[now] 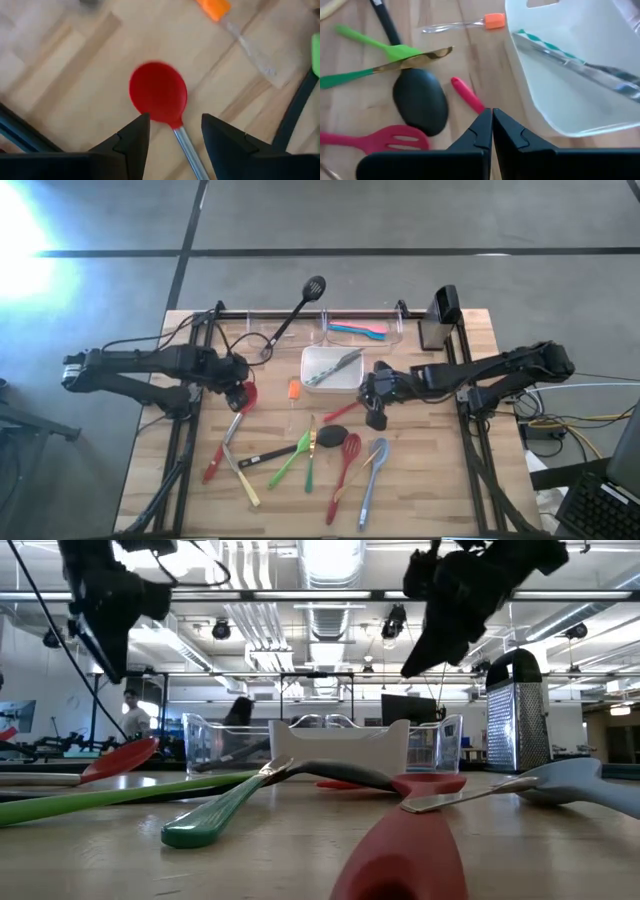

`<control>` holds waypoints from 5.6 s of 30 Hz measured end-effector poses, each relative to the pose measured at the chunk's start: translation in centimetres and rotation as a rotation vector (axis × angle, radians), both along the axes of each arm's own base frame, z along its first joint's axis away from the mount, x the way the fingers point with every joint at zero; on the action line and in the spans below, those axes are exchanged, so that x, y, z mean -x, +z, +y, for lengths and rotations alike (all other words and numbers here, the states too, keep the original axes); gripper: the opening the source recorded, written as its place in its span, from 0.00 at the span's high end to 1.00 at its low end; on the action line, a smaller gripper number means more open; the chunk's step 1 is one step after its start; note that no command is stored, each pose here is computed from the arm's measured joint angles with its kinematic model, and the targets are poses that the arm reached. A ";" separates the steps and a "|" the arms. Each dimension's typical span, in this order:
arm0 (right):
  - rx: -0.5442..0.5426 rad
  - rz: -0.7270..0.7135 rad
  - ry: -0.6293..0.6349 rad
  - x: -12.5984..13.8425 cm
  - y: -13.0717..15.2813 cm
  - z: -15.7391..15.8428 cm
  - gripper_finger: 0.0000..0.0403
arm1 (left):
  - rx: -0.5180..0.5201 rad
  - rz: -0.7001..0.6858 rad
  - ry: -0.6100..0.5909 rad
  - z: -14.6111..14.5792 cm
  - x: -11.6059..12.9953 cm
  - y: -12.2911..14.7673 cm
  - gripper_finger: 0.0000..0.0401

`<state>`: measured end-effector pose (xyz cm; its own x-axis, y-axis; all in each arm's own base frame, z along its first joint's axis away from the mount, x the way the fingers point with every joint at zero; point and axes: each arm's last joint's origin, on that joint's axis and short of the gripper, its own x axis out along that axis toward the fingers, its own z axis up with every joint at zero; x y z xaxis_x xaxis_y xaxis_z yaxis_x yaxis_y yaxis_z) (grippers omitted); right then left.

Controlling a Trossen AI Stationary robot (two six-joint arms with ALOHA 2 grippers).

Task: Pick & Place Kitchen Items
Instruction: Put the gold table knife into the white bin

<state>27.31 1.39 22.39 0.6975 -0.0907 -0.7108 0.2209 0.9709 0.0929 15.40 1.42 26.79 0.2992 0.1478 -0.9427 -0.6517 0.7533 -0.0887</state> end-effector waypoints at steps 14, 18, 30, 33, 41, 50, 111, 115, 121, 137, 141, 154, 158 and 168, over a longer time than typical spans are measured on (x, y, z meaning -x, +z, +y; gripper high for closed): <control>0.038 -0.151 0.012 1.0 -1.3 -0.1 0.98 | 0.144 0.006 0.078 -0.4 0.0 -2.0 0.55; 0.040 -0.158 0.014 0.9 -1.2 -0.1 0.98 | 0.139 -0.007 0.053 -0.4 -0.1 -1.7 0.55; 0.095 -0.207 0.028 1.0 -0.7 1.4 0.98 | 0.106 -0.097 -0.126 -0.8 -1.1 -2.0 0.55; 0.128 -0.213 0.016 1.0 -0.6 1.8 0.98 | 0.106 -0.100 -0.286 -1.8 -1.2 -1.8 0.55; 0.131 -0.215 0.005 1.0 -0.6 1.8 0.98 | 0.061 -0.097 -0.493 -5.7 -1.0 -1.8 0.55; 0.139 -0.227 -0.013 1.2 -0.3 1.8 0.98 | -0.030 -0.062 -0.605 -11.1 -0.6 -2.3 0.55; 0.170 -0.271 -0.115 4.5 2.8 1.2 0.98 | 0.075 0.229 -1.140 -18.4 -5.1 -6.8 0.39; 0.170 -0.271 -0.115 4.5 2.8 1.2 0.98 | 0.110 0.283 -1.185 -18.9 -5.3 -8.0 0.39; 0.169 -0.277 -0.115 4.5 2.8 1.2 0.98 | 0.100 0.274 -1.233 -19.4 -5.9 -8.3 0.39; 0.174 -0.278 -0.111 4.5 2.9 1.2 0.98 | 0.076 0.290 -1.332 -19.9 -6.4 -9.8 0.43; 0.174 -0.278 -0.111 4.5 2.9 1.2 0.98 | 0.074 0.306 -1.338 -19.9 -6.5 -10.2 0.43; 0.180 -0.277 -0.106 4.5 2.9 1.2 0.98 | 0.066 0.327 -1.374 -20.1 -6.7 -11.0 0.43; 0.179 -0.278 -0.107 4.5 2.9 1.2 0.98 | 0.065 0.329 -1.373 -20.2 -6.8 -10.3 0.43; 0.178 -0.284 -0.107 4.5 3.0 1.2 0.98 | -0.200 0.298 -1.324 -20.2 -8.3 -6.5 0.43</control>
<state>22.83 2.61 25.35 0.8447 -0.2795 -0.4564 0.3124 0.9499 -0.0034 23.68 -18.79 20.32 0.1134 0.0527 -0.9922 0.5830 0.8051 0.1094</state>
